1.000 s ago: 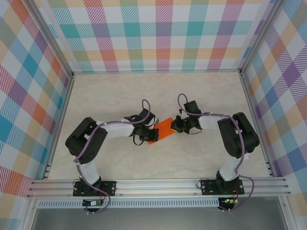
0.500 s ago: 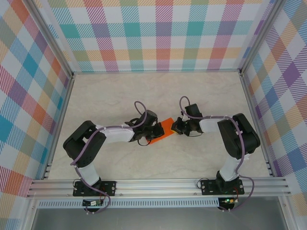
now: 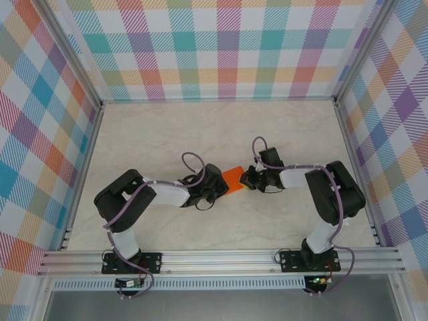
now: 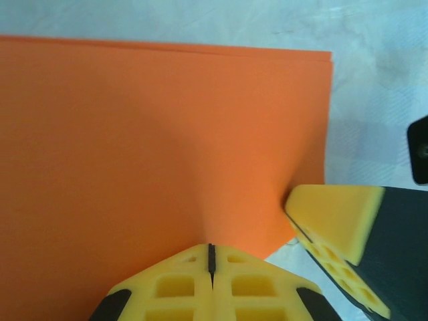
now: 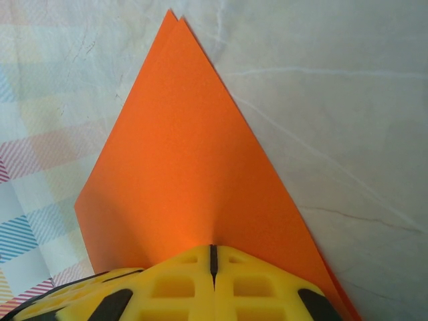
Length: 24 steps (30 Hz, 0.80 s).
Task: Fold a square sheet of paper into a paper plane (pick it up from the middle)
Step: First fold in half a square sheet of paper at the center of the table.
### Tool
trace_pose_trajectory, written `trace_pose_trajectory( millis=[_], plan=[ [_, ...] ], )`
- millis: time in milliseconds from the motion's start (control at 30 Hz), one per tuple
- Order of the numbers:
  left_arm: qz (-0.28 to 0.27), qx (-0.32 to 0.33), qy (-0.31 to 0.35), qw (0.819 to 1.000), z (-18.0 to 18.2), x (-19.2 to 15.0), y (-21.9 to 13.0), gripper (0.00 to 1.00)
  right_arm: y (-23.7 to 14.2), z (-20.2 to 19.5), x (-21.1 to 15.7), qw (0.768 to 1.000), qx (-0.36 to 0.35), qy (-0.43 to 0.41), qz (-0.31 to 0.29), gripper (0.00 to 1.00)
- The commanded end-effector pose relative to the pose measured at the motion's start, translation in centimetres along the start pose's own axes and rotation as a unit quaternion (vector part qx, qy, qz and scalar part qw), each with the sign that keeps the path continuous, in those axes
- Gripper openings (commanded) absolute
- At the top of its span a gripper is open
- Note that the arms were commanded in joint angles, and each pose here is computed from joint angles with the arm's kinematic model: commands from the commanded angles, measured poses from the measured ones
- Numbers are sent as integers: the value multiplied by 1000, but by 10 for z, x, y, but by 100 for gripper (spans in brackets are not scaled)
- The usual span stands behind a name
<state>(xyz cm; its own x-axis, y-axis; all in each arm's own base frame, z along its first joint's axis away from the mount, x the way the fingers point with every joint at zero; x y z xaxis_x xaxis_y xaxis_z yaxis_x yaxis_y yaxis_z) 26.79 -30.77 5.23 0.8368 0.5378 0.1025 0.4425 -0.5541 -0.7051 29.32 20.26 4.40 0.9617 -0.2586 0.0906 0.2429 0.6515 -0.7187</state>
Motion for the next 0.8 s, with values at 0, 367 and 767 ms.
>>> trace_pose_trajectory(
  millis=[0,367,767],
  plan=[
    [-3,-19,-19,1000,0,-6,6,0,5,-24,-15,998,-46,27,16,0],
    [-19,29,-51,998,45,-10,-2,0,11,-47,-18,993,-101,55,19,0],
    [-72,100,-110,986,114,-8,-46,0,15,-78,-20,977,-187,100,14,0]
  ],
)
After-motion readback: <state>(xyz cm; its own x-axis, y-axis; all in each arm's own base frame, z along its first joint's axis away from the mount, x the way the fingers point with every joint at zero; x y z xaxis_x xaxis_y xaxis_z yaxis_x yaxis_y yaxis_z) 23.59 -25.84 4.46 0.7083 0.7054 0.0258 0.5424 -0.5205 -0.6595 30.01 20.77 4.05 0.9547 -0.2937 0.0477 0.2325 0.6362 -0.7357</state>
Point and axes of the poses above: each hand's point on the last joint's axis, 136 mm out from that joint toward the fingers, its own y axis out along the fingers, its own z axis along the line the jaws close on, x = y × z, the point moved 4 cm from there along -y, back along the fingers, and after that the axes turned 5 degrees about -y, right-handed, at the moved point
